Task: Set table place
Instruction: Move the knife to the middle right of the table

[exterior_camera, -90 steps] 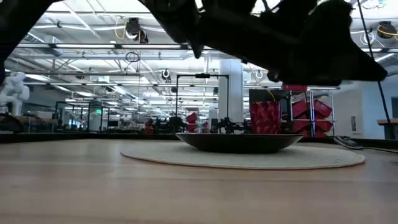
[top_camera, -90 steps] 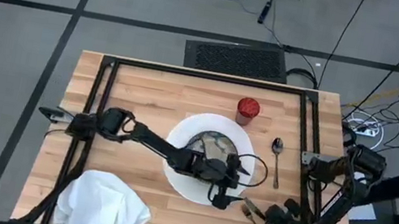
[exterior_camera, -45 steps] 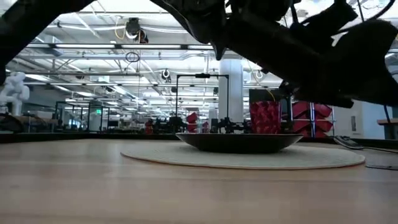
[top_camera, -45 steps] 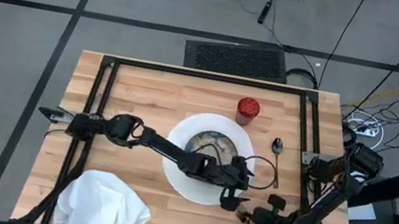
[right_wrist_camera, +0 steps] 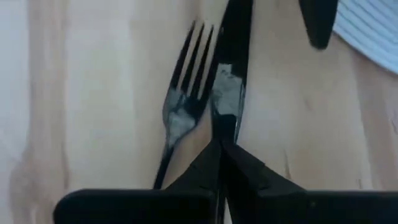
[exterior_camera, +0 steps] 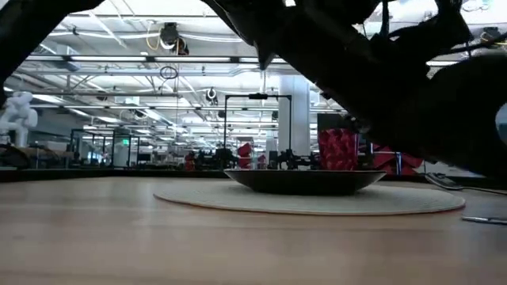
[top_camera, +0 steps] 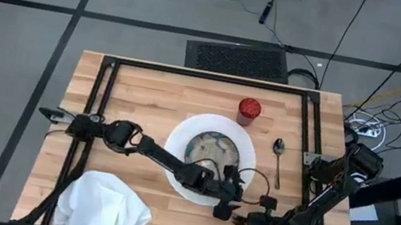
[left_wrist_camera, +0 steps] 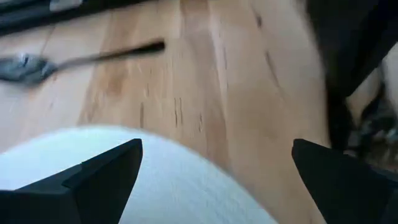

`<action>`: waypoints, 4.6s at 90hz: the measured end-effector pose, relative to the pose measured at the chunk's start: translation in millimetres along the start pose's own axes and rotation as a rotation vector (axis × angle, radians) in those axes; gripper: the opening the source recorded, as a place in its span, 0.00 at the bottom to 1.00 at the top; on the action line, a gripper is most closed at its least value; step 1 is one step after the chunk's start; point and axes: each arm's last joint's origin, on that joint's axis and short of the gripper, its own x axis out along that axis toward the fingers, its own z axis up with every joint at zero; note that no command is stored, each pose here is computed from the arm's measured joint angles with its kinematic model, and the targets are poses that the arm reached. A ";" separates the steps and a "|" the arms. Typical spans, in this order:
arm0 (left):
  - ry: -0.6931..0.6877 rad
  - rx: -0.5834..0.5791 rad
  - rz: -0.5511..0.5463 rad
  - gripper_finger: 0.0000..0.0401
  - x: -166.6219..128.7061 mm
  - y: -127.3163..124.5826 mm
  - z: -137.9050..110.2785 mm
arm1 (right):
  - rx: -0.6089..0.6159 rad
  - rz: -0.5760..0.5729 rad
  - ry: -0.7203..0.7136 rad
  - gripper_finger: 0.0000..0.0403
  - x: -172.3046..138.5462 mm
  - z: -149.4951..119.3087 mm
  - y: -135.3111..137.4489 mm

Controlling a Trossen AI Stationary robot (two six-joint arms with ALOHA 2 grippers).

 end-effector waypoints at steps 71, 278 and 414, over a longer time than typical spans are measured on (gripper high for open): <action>0.125 -0.230 0.203 1.00 -53.9 -90.4 -19.7 | -0.181 0.060 -0.171 0.00 16.2 26.4 5.7; 0.327 -0.124 0.064 0.00 -42.7 -99.8 -46.9 | -0.011 -0.191 -0.265 0.06 -26.1 -19.1 6.0; 0.395 -0.255 0.044 0.00 -42.4 -94.0 -50.5 | -0.021 0.039 -0.547 0.25 46.6 -71.6 -40.9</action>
